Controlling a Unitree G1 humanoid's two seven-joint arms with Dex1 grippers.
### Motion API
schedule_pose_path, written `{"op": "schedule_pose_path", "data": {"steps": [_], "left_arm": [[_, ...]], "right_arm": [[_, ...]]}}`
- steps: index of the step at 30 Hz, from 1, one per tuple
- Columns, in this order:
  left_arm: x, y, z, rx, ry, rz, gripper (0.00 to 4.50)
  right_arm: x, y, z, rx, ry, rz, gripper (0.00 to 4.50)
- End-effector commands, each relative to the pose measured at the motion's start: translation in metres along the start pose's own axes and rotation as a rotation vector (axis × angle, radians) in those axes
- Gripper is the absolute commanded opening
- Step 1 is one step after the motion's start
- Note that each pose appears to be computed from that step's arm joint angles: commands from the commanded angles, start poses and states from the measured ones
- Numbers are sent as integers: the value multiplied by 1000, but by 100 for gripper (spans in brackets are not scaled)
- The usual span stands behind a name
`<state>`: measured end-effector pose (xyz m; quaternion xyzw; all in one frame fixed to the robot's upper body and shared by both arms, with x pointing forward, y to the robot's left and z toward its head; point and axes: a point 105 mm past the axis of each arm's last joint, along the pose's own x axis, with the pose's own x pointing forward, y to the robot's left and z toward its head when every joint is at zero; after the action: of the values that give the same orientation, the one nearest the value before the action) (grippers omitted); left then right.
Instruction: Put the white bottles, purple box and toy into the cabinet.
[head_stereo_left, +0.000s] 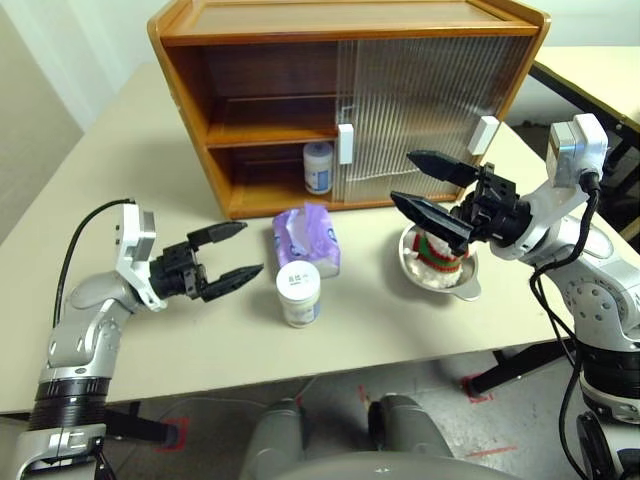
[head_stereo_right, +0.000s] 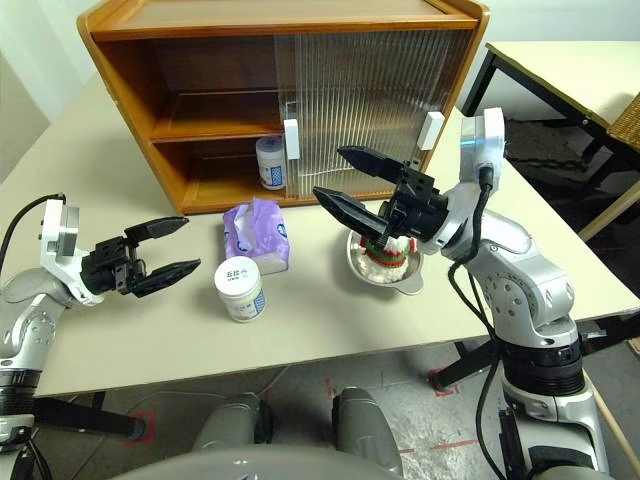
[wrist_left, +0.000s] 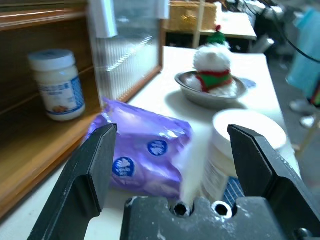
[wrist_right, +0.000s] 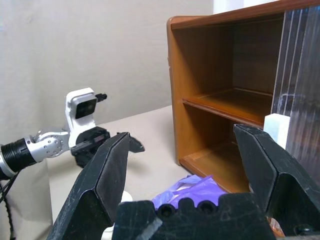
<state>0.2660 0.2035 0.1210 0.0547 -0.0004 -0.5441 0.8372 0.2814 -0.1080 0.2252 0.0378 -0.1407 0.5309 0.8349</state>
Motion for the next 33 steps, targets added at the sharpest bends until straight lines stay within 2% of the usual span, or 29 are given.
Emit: {"op": "schedule_pose_path", "data": {"steps": [1,10,33], "left_arm": [[0,-16,-18,5,78,-110,449],[20,-35,-41,44,111,-256,449],[50,-34,-60,91,69,-273,449]], "right_arm": [[1,0,0,-12,2,8,450],[-3,2,1,-17,10,-8,450],[-10,3,5,-37,14,-63,450]]}}
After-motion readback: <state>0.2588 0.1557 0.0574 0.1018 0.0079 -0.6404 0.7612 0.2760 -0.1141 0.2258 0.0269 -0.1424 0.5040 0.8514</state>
